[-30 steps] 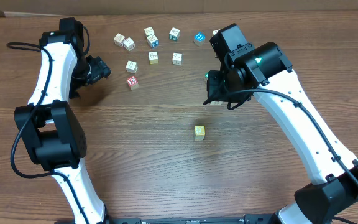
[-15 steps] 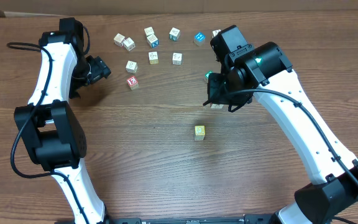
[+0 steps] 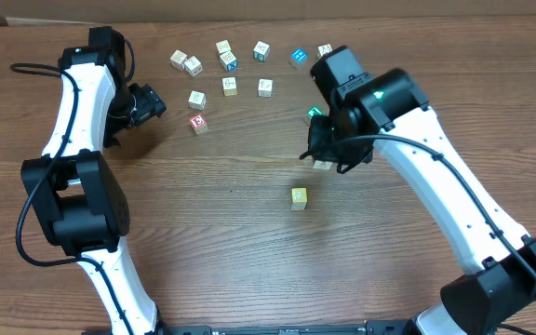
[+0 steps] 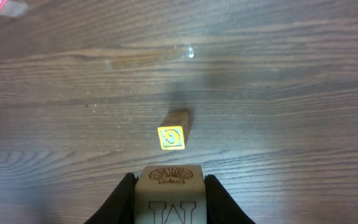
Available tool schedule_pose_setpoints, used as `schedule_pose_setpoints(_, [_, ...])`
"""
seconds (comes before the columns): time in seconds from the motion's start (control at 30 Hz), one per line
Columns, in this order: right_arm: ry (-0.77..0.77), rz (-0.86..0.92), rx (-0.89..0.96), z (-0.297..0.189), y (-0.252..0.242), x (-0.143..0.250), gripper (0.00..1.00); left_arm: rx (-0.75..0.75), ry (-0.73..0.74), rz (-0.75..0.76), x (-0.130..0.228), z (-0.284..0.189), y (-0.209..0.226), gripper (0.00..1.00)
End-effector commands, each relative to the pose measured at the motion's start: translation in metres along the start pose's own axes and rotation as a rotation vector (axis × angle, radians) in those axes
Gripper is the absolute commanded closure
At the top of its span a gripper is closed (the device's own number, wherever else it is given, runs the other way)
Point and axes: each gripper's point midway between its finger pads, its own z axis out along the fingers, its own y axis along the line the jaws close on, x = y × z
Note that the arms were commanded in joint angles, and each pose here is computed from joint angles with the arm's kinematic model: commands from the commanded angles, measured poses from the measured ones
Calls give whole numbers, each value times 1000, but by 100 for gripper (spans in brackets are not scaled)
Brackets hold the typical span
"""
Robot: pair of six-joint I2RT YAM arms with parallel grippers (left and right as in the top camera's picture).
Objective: Form a tower
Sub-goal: 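Carry the M block over the X-on-4 stack, then lower the M block onto the X block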
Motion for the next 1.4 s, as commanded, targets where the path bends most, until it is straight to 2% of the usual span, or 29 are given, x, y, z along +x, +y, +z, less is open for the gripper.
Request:
schedule_pose_setpoints(0.0, [27,11,7,15,3,9,94,15,-39,16,-5,-16,-2,1])
schedule_pose_setpoints(0.5, [39,-56,40,65,17,39,91,15,-39,16,-5,-16,-2,0])
schedule_pose_setpoints(0.87, [-52,-65,117,94,5,34,91,15,-39,16,-5,-16,-2,0])
schedule_pose_setpoints(1.37, [-81,-50,106,98,8,29,91,15,-39,16,-5,-16,-2,0])
